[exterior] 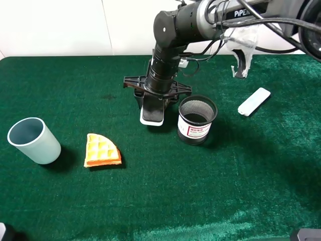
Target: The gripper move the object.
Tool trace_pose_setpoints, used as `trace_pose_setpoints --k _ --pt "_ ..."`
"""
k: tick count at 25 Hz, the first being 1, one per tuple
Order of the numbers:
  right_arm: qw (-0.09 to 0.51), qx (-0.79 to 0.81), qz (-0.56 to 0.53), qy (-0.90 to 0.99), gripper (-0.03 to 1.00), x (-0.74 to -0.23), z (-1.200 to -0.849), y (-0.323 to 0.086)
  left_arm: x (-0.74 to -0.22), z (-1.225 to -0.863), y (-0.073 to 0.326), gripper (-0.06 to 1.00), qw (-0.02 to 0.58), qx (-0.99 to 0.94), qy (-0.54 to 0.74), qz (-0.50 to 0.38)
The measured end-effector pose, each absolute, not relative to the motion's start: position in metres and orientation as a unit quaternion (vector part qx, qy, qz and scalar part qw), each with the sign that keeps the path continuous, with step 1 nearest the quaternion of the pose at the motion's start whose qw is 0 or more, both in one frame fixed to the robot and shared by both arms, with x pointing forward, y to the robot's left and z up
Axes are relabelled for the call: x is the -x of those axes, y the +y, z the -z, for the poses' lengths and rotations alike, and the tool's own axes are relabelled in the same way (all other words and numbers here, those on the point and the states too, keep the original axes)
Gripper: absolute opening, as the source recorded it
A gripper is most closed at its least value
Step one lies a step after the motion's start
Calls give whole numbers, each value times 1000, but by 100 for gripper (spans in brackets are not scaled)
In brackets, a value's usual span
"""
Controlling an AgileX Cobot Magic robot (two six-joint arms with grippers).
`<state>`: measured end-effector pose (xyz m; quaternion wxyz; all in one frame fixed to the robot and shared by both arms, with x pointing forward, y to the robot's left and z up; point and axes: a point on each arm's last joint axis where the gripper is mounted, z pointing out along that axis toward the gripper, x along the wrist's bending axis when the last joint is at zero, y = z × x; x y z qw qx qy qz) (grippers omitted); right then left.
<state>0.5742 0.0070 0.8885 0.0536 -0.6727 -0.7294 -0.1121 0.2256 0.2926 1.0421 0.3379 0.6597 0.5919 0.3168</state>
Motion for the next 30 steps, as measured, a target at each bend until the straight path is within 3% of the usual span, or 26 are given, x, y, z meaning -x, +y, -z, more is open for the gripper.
trace_pose_setpoints --k 15,20,30 --pt "55 674 106 -729 47 -574 -883 7 -226 -1042 293 95 338 -660 592 -317" --pt "56 674 106 -729 66 -574 -883 7 -226 -1042 293 95 338 -660 592 -317" --pt "56 674 106 -729 70 -575 -885 8 -226 -1042 293 95 338 -660 592 -317"
